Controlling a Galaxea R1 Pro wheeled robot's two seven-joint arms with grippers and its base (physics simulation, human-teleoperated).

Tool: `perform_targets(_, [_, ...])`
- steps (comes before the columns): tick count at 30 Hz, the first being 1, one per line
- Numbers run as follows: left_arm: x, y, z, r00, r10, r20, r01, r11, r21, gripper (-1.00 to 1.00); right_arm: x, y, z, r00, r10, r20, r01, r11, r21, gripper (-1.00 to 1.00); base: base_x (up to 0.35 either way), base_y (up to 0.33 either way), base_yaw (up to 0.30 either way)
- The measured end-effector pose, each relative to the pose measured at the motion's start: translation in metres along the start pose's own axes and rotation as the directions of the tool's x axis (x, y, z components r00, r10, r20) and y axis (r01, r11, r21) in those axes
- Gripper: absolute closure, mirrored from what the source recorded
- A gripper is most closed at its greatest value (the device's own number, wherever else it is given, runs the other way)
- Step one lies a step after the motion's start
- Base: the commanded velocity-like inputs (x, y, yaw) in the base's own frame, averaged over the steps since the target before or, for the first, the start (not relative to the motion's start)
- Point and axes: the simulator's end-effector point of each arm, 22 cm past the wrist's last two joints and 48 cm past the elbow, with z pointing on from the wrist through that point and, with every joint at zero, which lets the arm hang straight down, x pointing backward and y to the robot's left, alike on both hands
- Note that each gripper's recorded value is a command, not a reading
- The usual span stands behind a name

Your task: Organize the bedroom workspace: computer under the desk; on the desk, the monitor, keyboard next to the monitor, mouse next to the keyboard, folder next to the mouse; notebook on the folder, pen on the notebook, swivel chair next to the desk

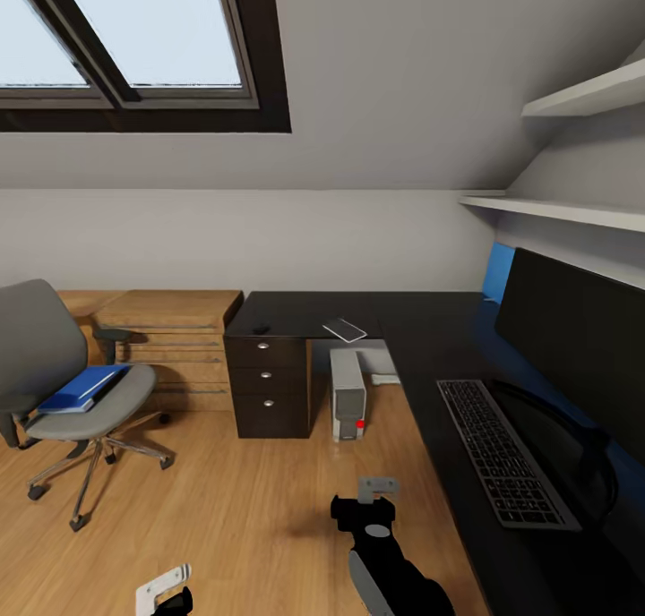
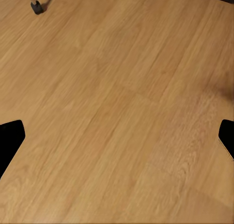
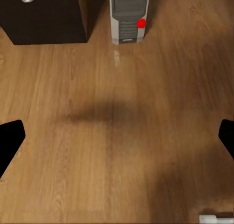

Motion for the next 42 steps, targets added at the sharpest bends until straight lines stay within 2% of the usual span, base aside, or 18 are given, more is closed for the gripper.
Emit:
perform_targets(3, [0.0, 0.001, 0.0, 1.0, -0.001, 0.0, 0.001, 1.0, -0.001, -1.0, -0.037, 0.009, -0.012, 0.997, 0.026, 0.075, -0.024, 1.0, -0.019, -1.0, 0.332, 0.12, 0.0])
perform_targets(9, [0.0, 0.001, 0.0, 1.0, -0.002, 0.0, 0.002, 1.0, -0.001, -1.0, -0.05, 0.024, -0.021, 0.994, 0.007, 0.112, -0.001, 0.999, -0.048, -1.0, 0.329, 0.144, 0.0])
perform_targets(12, [0.0, 0.001, 0.0, 1.0, -0.003, 0.0, 0.003, 1.0, -0.001, -1.0, -0.06, 0.029, -0.025, 0.991, 0.012, 0.135, -0.004, 0.998, -0.059, -1.0, 0.32, 0.186, 0.0])
perform_targets(20, [0.0, 0.001, 0.0, 1.0, -0.002, -0.001, 0.002, 1.0, -0.001, -1.0, -0.064, 0.032, -0.028, 0.989, 0.013, 0.147, -0.003, 0.998, -0.066, -1.0, 0.317, 0.188, 0.015])
perform_targets(34, [0.0, 0.001, 0.0, 1.0, 0.0, -0.001, 0.0, 1.0, -0.002, -1.0, -0.064, 0.032, -0.028, 0.988, 0.011, 0.151, -0.001, 0.998, -0.066, -1.0, 0.322, 0.027, 0.254])
perform_targets(37, [0.0, 0.001, 0.0, 1.0, 0.0, -0.002, 0.0, 1.0, -0.002, -1.0, -0.067, 0.031, -0.029, 0.986, 0.005, 0.165, 0.004, 0.998, -0.057, -1.0, 0.323, 0.001, 0.268])
perform_targets(42, [0.001, 0.0, 0.0, 1.0, 0.0, -0.002, -0.001, 1.0, -0.001, -1.0, -0.079, 0.016, -0.032, 0.973, -0.02, 0.228, 0.015, 1.0, 0.024, -1.0, 0.324, 0.0, 0.112])
